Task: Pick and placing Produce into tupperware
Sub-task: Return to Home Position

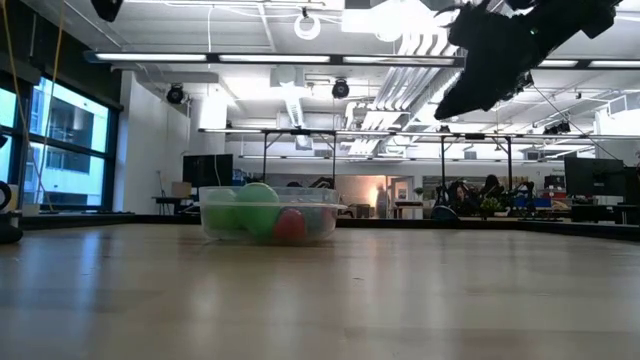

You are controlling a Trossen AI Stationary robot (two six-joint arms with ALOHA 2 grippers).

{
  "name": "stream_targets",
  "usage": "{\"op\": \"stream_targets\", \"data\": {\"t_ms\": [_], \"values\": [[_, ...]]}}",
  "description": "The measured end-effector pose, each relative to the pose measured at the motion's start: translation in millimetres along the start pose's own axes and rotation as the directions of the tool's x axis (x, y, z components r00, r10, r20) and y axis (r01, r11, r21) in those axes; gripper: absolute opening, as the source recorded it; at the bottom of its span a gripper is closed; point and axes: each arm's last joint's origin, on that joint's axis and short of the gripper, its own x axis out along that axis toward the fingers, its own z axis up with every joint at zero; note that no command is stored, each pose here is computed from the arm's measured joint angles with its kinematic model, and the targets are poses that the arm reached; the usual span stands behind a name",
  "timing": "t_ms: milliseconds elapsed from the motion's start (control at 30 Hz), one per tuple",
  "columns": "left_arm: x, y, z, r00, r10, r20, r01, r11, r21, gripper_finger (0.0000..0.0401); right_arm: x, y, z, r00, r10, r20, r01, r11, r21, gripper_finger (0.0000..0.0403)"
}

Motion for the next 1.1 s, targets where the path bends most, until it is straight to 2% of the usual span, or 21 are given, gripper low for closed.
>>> {"op": "stream_targets", "data": {"t_ms": [200,300,400,500,567,667,767,933,1033,1100], "values": [[-20.2,0.2,-22.5,0.998,0.016,0.057,-0.019,0.998,0.054,0.0001,0.0,0.9,3.6,0.999,0.018,0.036,-0.024,0.987,0.161,0.0079],[-29.1,0.8,-36.8,0.995,0.033,0.093,-0.041,0.996,0.083,0.0002,-0.3,3.2,6.4,0.994,0.094,0.060,-0.105,0.973,0.205,0.0079],[-35.7,1.2,-51.2,0.991,0.035,0.130,-0.047,0.995,0.093,0.0001,-1.8,5.2,17.0,0.976,0.138,0.168,-0.176,0.956,0.235,0.0079],[-42.3,1.4,-64.7,0.985,0.032,0.168,-0.051,0.992,0.112,0.0002,-8.2,8.0,30.9,0.918,0.252,0.305,-0.318,0.929,0.191,0.0079],[-47.0,1.5,-72.8,0.980,0.033,0.198,-0.060,0.990,0.129,0.0001,-19.2,6.8,41.5,0.858,0.296,0.419,-0.389,0.909,0.154,0.0079],[-45.7,1.9,-78.6,0.983,0.034,0.182,-0.060,0.988,0.140,0.0001,-43.0,0.0,51.9,0.775,0.298,0.557,-0.426,0.898,0.113,0.0078],[-41.9,2.2,-78.5,0.984,0.035,0.174,-0.064,0.984,0.166,0.0001,-76.9,-8.0,55.8,0.683,0.280,0.674,-0.431,0.900,0.063,0.0066],[-30.3,3.7,-86.5,0.986,0.040,0.160,-0.068,0.982,0.174,0.0000,-129.5,-17.1,44.3,0.576,0.233,0.784,-0.367,0.930,-0.006,0.0011],[-19.4,4.3,-91.0,0.983,0.022,0.183,-0.055,0.982,0.180,0.0001,-149.1,-20.6,35.8,0.543,0.178,0.821,-0.331,0.943,0.015,0.0008],[-13.7,4.4,-92.8,0.978,0.005,0.206,-0.044,0.982,0.185,0.0000,-154.4,-22.0,31.0,0.551,0.149,0.821,-0.315,0.948,0.039,0.0007]]}}
